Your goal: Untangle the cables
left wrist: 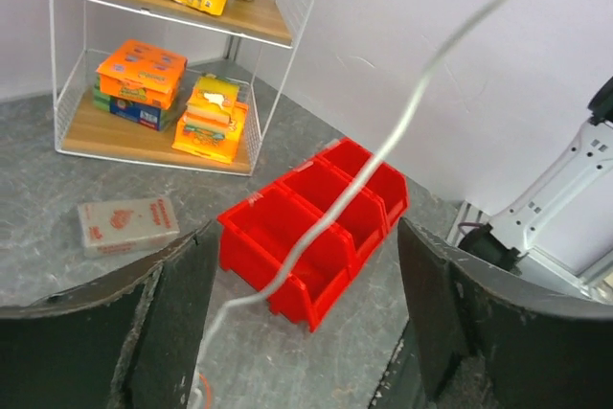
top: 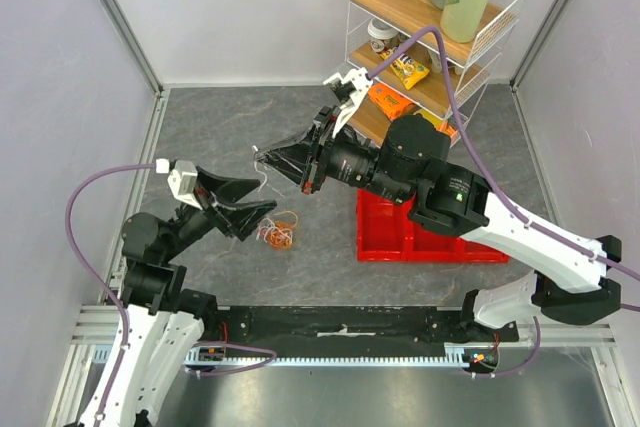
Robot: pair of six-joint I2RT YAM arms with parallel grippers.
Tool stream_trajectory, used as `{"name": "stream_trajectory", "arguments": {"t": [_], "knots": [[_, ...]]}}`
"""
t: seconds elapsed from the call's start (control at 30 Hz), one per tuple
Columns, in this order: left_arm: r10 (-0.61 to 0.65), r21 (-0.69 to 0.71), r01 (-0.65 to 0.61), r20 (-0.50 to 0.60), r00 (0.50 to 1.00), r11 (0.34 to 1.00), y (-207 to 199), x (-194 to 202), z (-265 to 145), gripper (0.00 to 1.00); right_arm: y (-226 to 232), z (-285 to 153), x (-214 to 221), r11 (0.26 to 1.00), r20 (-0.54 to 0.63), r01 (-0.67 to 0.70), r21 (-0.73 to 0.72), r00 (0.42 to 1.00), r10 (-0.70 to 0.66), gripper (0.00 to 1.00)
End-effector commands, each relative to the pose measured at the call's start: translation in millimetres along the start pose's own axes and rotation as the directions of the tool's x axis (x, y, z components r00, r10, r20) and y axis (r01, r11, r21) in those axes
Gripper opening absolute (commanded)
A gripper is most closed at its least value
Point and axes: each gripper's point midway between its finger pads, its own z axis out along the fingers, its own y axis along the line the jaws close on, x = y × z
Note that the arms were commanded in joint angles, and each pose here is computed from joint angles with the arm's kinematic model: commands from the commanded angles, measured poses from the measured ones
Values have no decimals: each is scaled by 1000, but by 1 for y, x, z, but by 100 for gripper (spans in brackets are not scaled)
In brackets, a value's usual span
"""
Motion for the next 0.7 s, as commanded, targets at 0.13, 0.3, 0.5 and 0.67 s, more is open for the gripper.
{"name": "stream_trajectory", "arguments": {"t": [0.13,0.3,0.5,0.67], "knots": [[57,6,-57,53,997,998,22,-22,32,59,28,-15,-50,996,119,-6,-86,993,17,0],[-177,-89,173,-47,983,981,72,40,49,37,54,-35,-105,989,238,25,-148,971,11,0],[-291,-238,287,22,957,928,116,78,46,28,81,-57,-150,974,325,52,-223,946,24,0],[-300,-321,299,47,953,899,140,81,51,17,96,-75,-175,960,384,65,-272,922,46,0]]}}
